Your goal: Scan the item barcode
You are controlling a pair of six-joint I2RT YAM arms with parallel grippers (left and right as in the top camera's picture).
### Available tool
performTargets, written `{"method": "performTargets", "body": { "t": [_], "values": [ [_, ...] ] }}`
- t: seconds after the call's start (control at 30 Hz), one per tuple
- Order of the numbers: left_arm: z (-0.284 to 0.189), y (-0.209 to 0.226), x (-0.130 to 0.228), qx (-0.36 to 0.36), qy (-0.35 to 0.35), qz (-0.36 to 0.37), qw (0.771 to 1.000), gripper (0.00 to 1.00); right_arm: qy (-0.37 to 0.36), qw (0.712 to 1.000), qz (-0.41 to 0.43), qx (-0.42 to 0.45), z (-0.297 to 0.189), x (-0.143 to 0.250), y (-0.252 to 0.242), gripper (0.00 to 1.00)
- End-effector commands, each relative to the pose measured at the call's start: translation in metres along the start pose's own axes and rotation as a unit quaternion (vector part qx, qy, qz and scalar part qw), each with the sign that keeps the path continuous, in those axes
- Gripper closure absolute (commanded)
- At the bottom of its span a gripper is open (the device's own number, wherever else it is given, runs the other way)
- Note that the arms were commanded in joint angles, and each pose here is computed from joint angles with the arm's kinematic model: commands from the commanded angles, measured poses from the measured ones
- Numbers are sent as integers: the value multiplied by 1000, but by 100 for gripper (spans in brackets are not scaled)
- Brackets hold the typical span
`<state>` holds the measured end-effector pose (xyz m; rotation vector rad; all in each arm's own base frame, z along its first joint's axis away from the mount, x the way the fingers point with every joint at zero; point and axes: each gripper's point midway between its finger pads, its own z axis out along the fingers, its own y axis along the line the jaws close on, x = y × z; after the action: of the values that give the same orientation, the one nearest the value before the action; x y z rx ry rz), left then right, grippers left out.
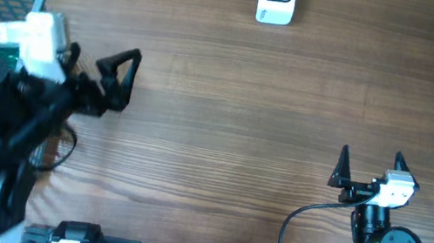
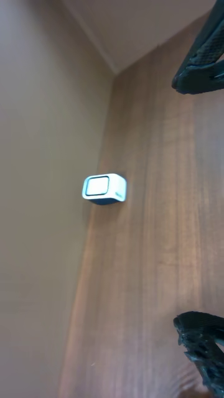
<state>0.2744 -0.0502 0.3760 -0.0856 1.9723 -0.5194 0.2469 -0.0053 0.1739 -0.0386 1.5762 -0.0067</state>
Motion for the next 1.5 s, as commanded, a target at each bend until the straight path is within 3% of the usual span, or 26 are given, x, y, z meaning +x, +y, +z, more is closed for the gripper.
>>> {"method": "performTargets", "body": {
  "t": [0.0,0.07,0.2,0.3,0.4,0.5,0.53,0.63,0.87,1.1,1.47],
  "values": [
    [16,19,-14,-42,-8,-54,998,0,-2,1000,5,3,0,-1,-1,0],
    [17,43,-31,-104,-29,-103,989,0,-2,1000,5,3,0,-1,-1,0],
    [14,72,-64,-165,-37,-134,976,0,-2,1000,5,3,0,-1,-1,0],
    [1,108,-87,-238,-46,-205,948,0,-2,1000,5,3,0,-1,-1,0],
    [-19,156,-87,-316,-53,-315,893,0,-2,1000,5,3,0,-1,-1,0],
    [-35,195,-64,-373,-42,-403,835,0,-2,1000,5,3,0,-1,-1,0],
    [-44,210,-48,-400,-32,-443,802,0,-2,1000,5,3,0,-1,-1,0],
    [-60,238,-17,-447,-10,-516,731,0,-2,1000,5,3,0,-1,-1,0],
    [-81,282,38,-508,64,-583,631,0,-2,1000,5,3,0,-1,-1,0],
    [-90,308,91,-556,94,-612,554,0,-2,1000,5,3,0,-1,-1,0],
    [-64,341,157,-565,105,-621,534,0,-2,1000,5,3,0,-1,-1,0]
  ]
}}
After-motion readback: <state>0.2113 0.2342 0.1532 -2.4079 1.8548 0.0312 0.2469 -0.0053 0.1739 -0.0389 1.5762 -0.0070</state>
